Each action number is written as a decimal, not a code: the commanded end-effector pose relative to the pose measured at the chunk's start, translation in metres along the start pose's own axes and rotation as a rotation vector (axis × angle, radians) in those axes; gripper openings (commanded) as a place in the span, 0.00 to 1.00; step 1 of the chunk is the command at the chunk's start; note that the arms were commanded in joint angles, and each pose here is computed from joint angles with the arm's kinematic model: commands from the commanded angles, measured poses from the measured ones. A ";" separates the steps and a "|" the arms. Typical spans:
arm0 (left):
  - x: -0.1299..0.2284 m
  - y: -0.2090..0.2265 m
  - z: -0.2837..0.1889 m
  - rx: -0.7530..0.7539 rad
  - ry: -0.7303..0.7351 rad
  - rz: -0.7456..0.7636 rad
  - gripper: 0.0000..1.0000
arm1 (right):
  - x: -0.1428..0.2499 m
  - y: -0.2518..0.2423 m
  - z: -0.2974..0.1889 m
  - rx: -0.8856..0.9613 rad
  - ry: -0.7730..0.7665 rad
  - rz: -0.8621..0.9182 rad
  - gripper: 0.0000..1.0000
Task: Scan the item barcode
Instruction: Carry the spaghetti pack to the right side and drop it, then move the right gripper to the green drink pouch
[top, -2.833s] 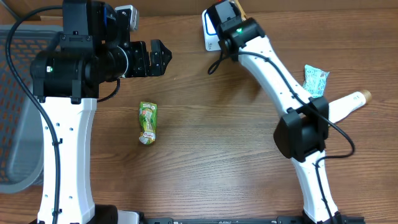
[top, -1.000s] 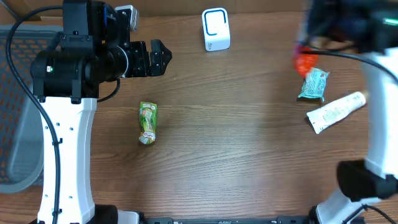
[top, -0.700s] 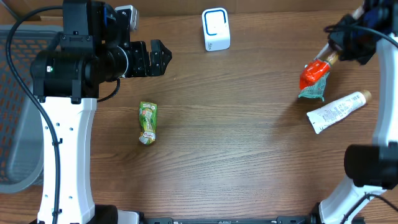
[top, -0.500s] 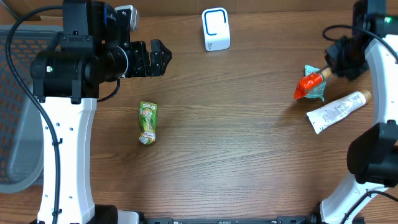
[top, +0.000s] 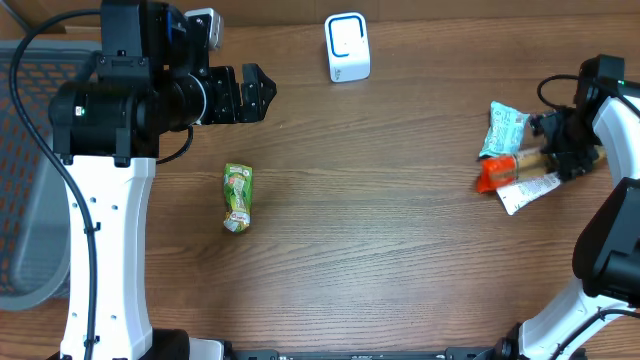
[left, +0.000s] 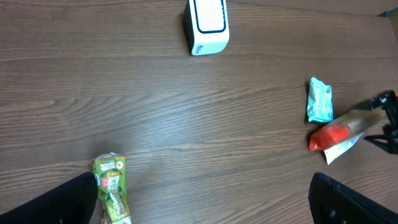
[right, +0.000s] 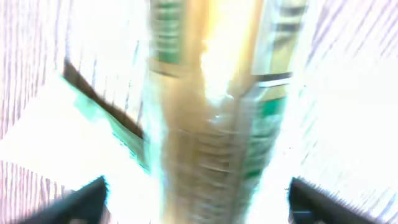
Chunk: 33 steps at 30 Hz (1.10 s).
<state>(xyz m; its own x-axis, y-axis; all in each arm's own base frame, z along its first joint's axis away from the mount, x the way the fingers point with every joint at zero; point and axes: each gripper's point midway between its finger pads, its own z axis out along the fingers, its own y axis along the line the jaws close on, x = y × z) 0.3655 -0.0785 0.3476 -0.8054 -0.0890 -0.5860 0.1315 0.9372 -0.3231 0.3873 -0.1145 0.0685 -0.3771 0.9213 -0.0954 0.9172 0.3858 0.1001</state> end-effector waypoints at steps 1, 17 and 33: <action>-0.002 0.002 0.003 0.000 0.002 -0.003 1.00 | -0.004 0.016 -0.027 -0.082 -0.021 -0.170 1.00; -0.002 0.002 0.003 0.000 0.002 -0.003 0.99 | 0.088 0.076 -0.162 -0.437 0.042 -0.649 1.00; -0.002 0.002 0.003 0.000 0.002 -0.003 1.00 | 0.330 0.148 -0.123 -0.522 0.199 -1.211 1.00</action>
<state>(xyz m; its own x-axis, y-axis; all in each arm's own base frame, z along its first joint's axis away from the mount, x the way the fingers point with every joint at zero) 0.3659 -0.0785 0.3469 -0.8065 -0.0889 -0.5845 0.1309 0.9372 -0.3232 0.3929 0.2234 0.1880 -0.9642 0.0339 -0.2629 -0.0847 0.9004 0.4268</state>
